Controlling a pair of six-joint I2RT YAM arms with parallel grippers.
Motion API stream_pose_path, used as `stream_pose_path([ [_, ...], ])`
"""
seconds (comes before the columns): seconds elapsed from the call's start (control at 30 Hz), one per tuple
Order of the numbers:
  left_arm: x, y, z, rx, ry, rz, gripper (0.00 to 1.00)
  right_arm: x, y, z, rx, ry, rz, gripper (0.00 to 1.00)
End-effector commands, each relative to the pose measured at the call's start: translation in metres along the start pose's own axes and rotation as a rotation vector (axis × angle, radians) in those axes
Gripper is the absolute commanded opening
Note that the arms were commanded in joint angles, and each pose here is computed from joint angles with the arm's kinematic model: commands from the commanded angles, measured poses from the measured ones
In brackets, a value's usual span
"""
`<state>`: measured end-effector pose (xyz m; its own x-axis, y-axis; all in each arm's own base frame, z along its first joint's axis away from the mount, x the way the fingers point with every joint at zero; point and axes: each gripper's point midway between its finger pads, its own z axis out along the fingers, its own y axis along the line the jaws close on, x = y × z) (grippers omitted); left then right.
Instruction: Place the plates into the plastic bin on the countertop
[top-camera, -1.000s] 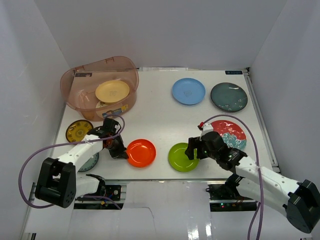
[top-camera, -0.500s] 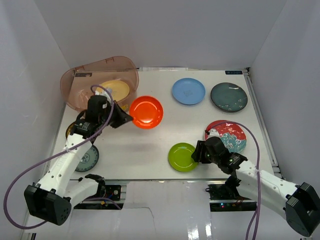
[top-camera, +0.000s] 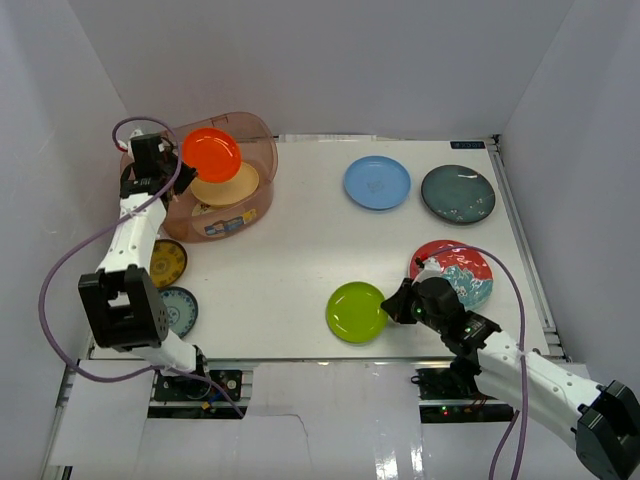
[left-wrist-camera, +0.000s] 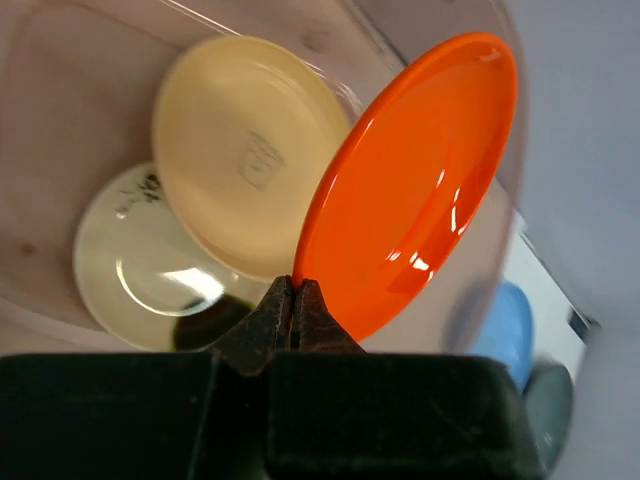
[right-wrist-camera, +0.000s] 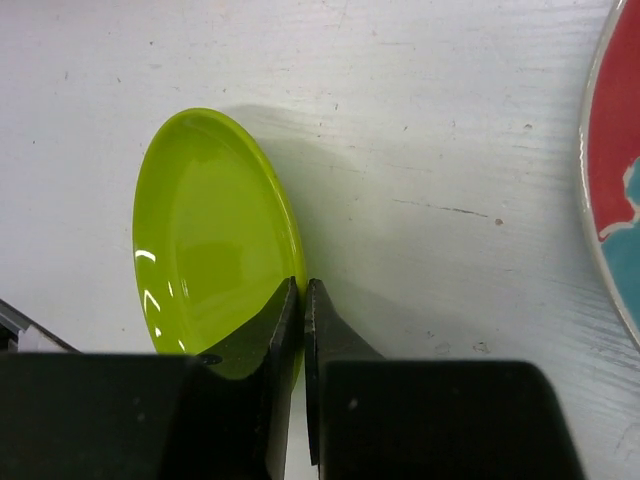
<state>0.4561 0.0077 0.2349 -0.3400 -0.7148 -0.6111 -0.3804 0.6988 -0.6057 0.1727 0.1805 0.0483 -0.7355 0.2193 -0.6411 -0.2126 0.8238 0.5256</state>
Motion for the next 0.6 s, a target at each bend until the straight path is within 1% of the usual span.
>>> stream_pose_path([
  [0.0,-0.039,0.003,0.015,-0.08,-0.117,0.038,0.0,-0.024,0.021,-0.004,-0.06,-0.052,-0.059,0.08],
  [0.03,-0.039,0.009,0.023,-0.103,-0.11,0.045,0.0,-0.031,0.027,-0.005,-0.072,-0.066,-0.071,0.08],
  [0.07,-0.033,0.023,0.04,-0.149,-0.083,0.061,0.0,-0.04,0.033,-0.007,-0.08,-0.081,-0.082,0.08],
  [0.13,-0.028,0.028,0.053,-0.167,-0.051,0.081,0.0,-0.075,0.057,-0.012,-0.12,-0.166,-0.104,0.08],
  [0.17,-0.02,0.037,0.064,-0.189,-0.019,0.095,0.0,-0.086,0.065,-0.013,-0.13,-0.191,-0.11,0.08],
  [0.2,-0.018,0.038,0.066,-0.196,-0.003,0.095,0.08,-0.107,0.082,-0.017,-0.152,-0.23,-0.115,0.08],
  [0.23,-0.016,0.039,0.069,-0.197,0.009,0.097,0.18,-0.12,0.091,-0.019,-0.168,-0.257,-0.128,0.08],
  [0.27,-0.013,0.039,0.071,-0.187,0.021,0.096,0.38,-0.126,0.098,-0.015,-0.172,-0.254,-0.135,0.08],
  [0.3,-0.013,0.037,0.071,-0.18,0.023,0.096,0.48,-0.148,0.117,-0.021,-0.206,-0.296,-0.138,0.08],
  [0.37,-0.016,0.033,0.067,-0.163,0.021,0.092,0.67,-0.17,0.137,-0.022,-0.247,-0.338,-0.148,0.08],
  [0.4,-0.02,0.022,0.058,-0.124,0.015,0.086,0.81,-0.174,0.143,-0.014,-0.247,-0.331,-0.151,0.08],
  [0.43,-0.022,0.018,0.052,-0.106,0.01,0.085,0.87,-0.194,0.159,-0.019,-0.272,-0.373,-0.151,0.08],
  [0.47,-0.022,0.007,0.045,-0.058,0.014,0.084,0.9,-0.202,0.163,-0.005,-0.263,-0.376,-0.162,0.08],
  [0.5,-0.031,-0.009,0.025,-0.004,-0.015,0.081,0.92,-0.209,0.17,0.001,-0.263,-0.382,-0.167,0.08],
  [0.53,-0.021,-0.013,0.016,0.039,0.014,0.079,0.93,-0.233,0.189,-0.003,-0.289,-0.423,-0.169,0.08],
  [0.57,-0.021,-0.022,0.005,0.083,0.004,0.078,0.93,-0.235,0.192,0.02,-0.274,-0.402,-0.175,0.08],
])
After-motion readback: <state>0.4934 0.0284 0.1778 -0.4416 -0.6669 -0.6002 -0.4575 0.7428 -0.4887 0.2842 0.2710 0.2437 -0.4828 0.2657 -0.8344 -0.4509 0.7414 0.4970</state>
